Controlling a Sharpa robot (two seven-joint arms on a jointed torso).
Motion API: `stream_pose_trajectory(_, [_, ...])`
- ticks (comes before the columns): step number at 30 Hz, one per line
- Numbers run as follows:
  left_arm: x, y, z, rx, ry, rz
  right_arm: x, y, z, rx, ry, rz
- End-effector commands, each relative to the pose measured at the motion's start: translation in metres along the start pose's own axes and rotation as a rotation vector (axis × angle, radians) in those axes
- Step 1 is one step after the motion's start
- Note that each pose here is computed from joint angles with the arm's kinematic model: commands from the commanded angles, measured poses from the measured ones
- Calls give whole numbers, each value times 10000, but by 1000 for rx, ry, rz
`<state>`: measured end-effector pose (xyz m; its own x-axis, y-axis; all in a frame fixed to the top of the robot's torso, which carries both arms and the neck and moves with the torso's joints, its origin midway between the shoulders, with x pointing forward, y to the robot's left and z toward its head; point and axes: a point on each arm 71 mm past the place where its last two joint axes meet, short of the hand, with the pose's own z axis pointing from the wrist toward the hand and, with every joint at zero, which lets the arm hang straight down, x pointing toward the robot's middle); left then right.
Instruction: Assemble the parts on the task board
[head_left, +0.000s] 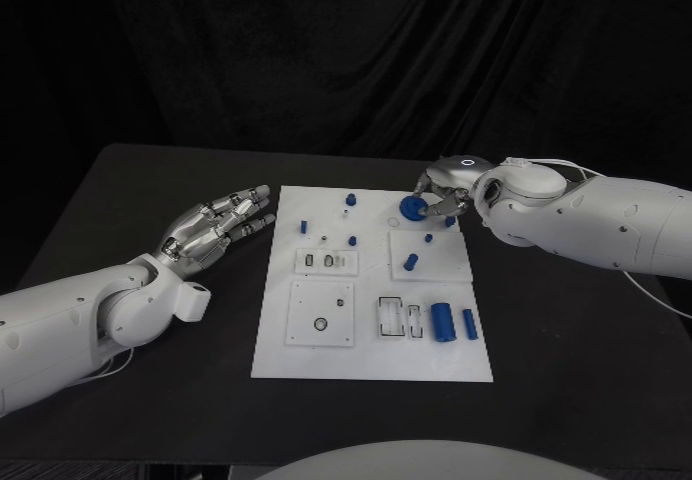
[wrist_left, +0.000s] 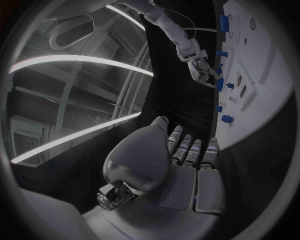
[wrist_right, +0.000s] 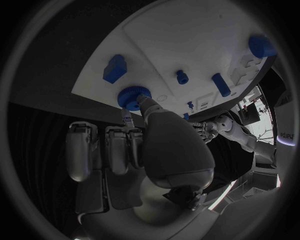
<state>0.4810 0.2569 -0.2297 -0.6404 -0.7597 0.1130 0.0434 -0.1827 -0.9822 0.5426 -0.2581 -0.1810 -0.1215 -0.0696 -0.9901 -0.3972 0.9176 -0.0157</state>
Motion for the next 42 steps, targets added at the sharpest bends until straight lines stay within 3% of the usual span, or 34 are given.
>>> stream_pose_trajectory(1, [17,-65,-2,105,11,-13,153,18,-20,-6,52,-8])
stream_pose_trajectory(12, [5,-65,-26,106,5,-11,86,36,-99,-34,-16,6])
stream_pose_trajectory(25, [1,-67,-34,107,1,-8,-232,281,-173,-102,-92,18])
stream_pose_trajectory(34, [0,-69,-43,106,-2,-6,-262,457,-85,-130,-77,15])
stream_pose_trajectory(42, [5,-65,-33,104,-2,-6,-279,631,86,-156,-75,4])
